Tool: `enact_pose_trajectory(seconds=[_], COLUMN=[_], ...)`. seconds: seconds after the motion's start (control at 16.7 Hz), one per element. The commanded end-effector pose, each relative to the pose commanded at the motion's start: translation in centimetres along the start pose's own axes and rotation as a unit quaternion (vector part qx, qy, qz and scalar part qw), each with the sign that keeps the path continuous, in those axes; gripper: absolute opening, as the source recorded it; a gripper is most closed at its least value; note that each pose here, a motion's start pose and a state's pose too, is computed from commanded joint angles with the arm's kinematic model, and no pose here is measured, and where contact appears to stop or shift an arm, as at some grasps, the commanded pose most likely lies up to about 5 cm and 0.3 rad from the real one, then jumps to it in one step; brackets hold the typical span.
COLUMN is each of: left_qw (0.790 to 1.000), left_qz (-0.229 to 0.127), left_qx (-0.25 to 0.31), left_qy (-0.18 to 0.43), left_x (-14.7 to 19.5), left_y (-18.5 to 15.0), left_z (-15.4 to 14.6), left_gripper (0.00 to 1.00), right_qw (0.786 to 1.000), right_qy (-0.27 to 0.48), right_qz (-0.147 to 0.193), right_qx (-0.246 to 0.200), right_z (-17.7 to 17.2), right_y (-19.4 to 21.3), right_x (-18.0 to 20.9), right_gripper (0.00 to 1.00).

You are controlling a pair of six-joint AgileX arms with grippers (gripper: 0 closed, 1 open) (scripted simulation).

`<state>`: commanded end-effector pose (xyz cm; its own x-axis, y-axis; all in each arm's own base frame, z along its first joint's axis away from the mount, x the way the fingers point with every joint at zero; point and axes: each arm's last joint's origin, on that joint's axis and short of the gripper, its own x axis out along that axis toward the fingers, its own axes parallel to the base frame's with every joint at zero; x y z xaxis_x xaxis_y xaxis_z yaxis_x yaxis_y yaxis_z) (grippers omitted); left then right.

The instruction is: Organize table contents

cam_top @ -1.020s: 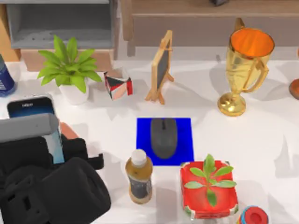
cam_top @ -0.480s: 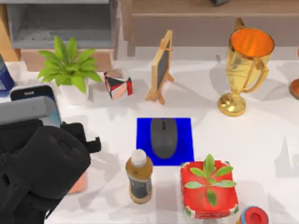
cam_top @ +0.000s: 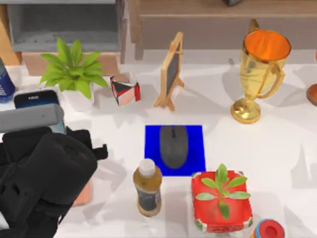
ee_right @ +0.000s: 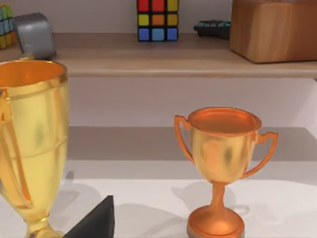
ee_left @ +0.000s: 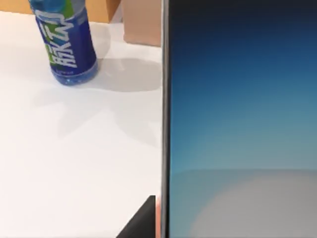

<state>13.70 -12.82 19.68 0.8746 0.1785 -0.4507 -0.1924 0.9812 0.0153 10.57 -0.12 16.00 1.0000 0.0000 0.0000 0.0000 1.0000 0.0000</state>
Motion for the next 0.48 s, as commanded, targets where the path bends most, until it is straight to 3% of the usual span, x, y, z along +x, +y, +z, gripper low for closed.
enact_pose_trajectory(seconds=[0.18,0.48], left_qw=[1.000,1.000], left_qz=[0.000,0.000], left_qx=[0.000,0.000], left_qy=[0.000,0.000], left_x=[0.00,0.00], left_y=[0.00,0.00], left_z=[0.00,0.00], left_gripper=[0.00,0.38], right_qw=[1.000,1.000], right_qy=[0.000,0.000], right_qz=[0.000,0.000], right_qx=[0.000,0.000], right_z=[0.00,0.00], right_y=[0.00,0.00], right_x=[0.00,0.00], right_gripper=[1.00,1.00])
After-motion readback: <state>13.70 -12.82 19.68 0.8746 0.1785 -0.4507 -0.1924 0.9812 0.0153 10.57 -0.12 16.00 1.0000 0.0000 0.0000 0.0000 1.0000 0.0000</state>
